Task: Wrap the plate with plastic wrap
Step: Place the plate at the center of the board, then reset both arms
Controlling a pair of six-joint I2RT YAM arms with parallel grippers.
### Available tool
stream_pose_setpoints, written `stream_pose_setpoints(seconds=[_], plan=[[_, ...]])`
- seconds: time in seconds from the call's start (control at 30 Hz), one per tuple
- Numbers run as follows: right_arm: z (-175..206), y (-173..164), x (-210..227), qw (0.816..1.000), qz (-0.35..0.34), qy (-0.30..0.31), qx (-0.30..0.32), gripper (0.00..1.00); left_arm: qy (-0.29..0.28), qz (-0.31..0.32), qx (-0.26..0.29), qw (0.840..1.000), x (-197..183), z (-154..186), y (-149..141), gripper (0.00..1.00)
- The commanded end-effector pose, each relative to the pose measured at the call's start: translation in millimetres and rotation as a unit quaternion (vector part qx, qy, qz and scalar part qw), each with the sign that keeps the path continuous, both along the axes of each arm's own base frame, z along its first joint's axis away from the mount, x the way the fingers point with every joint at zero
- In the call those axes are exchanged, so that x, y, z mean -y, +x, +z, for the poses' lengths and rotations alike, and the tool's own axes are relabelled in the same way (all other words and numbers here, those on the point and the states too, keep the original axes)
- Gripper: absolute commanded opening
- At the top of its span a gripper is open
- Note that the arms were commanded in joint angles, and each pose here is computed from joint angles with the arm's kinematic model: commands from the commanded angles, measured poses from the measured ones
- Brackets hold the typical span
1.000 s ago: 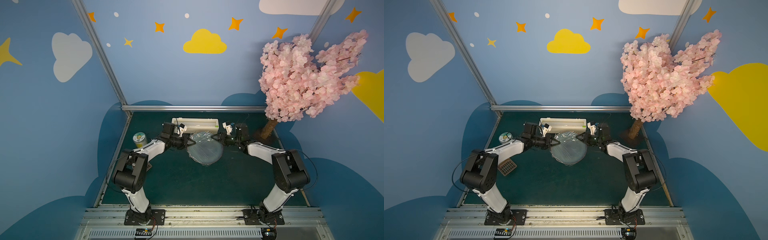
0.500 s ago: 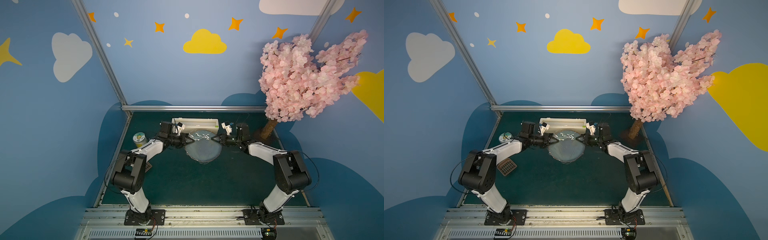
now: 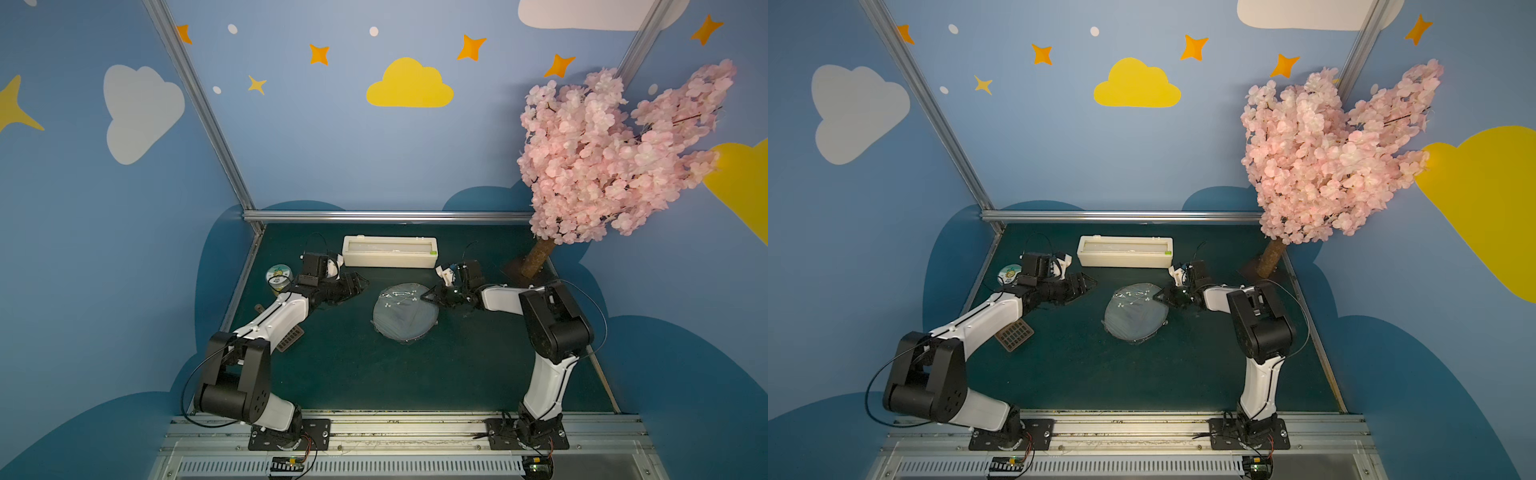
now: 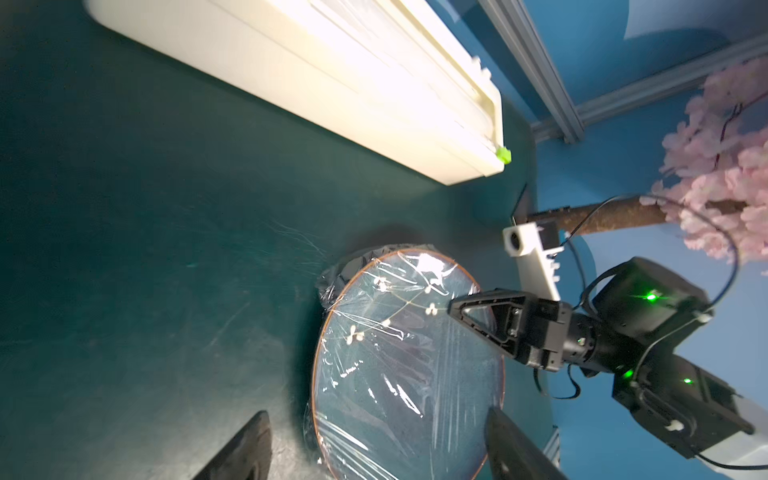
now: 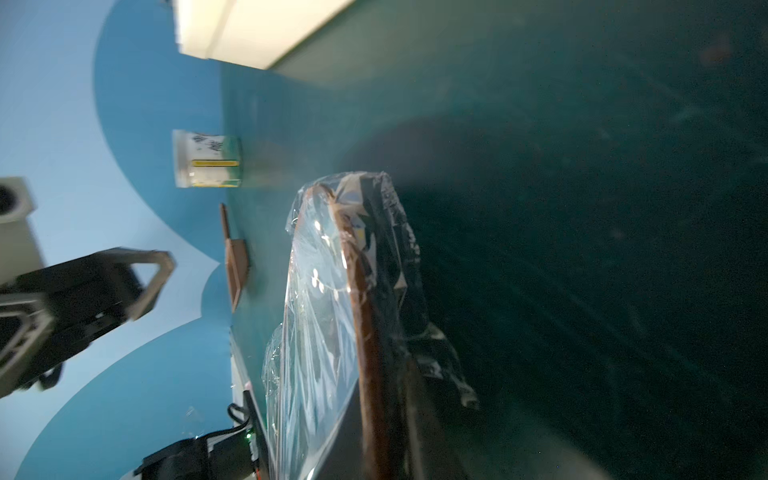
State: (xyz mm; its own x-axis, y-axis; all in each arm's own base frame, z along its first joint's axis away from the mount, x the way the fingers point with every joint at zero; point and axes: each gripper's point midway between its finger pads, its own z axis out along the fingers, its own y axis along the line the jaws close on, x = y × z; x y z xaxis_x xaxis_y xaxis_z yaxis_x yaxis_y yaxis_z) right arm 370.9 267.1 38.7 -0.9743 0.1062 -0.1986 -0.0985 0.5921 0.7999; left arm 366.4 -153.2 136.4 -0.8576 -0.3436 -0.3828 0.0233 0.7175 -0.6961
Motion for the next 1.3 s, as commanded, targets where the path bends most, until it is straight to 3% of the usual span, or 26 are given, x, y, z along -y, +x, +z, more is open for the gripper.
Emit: stream_pose_setpoints(seconds=[0.0,0.17,0.33,0.57,0.73,0.8,0.87,0.9,0.97,1.13,1.2,1.27], plan=[[29,23,-18,0.997,0.006,0.036,0.061,0.04,0.006,0.01,-0.003,1.0,-4,-6,-7,0.8],[10,21,-25,0.998,0.014,0.023,0.055,0.08,-0.007,0.002,-0.009,1.0,0,-12,-15,0.8],[-10,9,-14,0.999,0.011,-0.011,0.039,0.21,-0.014,0.007,-0.007,1.0,0,-18,-19,0.8],[-1,-4,5,0.999,0.008,-0.038,0.036,0.3,0.015,0.018,-0.014,1.0,-9,-24,-24,0.81],[9,-16,33,0.994,0.005,-0.106,0.035,0.62,0.048,0.034,0.003,0.998,-19,-20,-29,0.83],[15,-18,53,0.988,-0.008,-0.148,0.041,0.71,0.057,0.045,0.011,0.997,-24,-18,-29,0.85],[30,-19,73,0.981,-0.02,-0.182,0.055,0.77,0.063,0.058,0.017,0.996,-28,-17,-29,0.98],[38,-19,82,0.978,-0.027,-0.199,0.062,0.79,0.066,0.063,0.019,0.996,-29,-16,-29,1.0],[57,-15,105,0.963,-0.052,-0.25,0.087,0.9,0.072,0.068,0.022,0.995,-31,-17,-30,1.0],[91,-7,168,0.907,-0.142,-0.374,0.134,0.94,0.108,0.109,0.013,0.988,-46,-27,-29,1.0],[96,-7,197,0.875,-0.183,-0.426,0.142,0.94,0.119,0.123,0.0,0.985,-51,-34,-32,1.0],[101,-13,243,0.815,-0.258,-0.502,0.132,0.94,0.129,0.129,-0.007,0.983,-54,-41,-36,1.0]])
